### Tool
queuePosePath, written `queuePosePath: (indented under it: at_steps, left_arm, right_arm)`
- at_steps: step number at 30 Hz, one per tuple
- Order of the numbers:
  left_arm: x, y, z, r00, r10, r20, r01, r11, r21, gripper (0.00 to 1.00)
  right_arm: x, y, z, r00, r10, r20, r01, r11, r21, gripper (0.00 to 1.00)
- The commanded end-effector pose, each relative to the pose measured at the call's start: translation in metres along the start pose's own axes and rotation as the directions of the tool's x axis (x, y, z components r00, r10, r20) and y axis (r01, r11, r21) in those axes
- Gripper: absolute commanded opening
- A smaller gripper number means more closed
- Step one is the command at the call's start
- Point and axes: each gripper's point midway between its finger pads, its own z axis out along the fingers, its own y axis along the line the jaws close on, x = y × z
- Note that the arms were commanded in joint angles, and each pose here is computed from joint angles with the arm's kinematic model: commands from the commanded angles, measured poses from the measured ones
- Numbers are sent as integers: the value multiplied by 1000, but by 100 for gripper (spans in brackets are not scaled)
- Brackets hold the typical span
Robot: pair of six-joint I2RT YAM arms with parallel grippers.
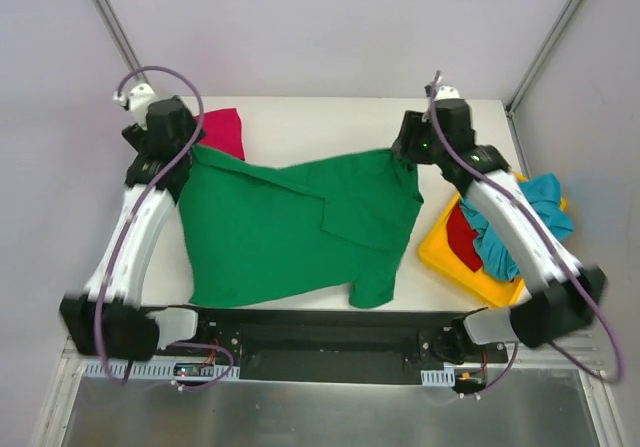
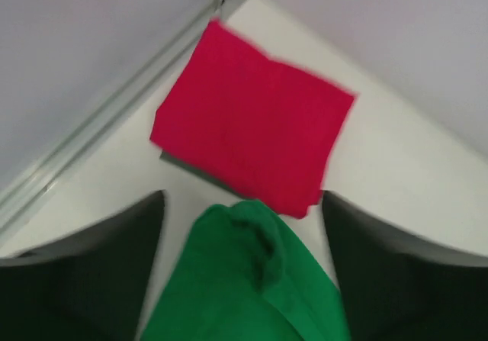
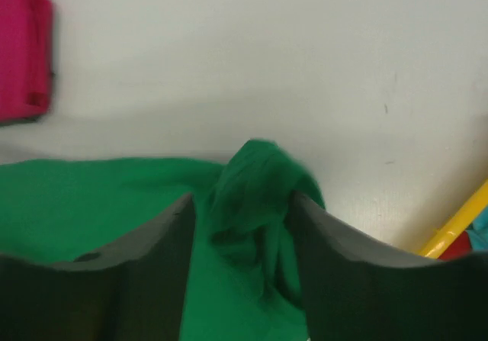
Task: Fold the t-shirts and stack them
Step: Flatten out the tshirt
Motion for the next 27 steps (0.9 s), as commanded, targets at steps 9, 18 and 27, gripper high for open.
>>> queuePosePath:
  at_steps: [9, 18, 27]
  left_arm:
    - [140, 8, 51, 874, -43, -483, 5, 997, -79, 99]
    - [243, 6, -39, 653, -125, -747, 173, 985, -14, 99]
    - [311, 56, -100, 523, -74, -849, 134, 991, -4, 99]
  right_arm:
    - [84, -13, 89, 939, 7, -343, -54, 991, -126, 96]
    - [214, 16, 23, 830, -128, -543, 28, 982, -189, 96]
    - [291, 17, 3, 733, -151, -664, 49, 984, -170, 96]
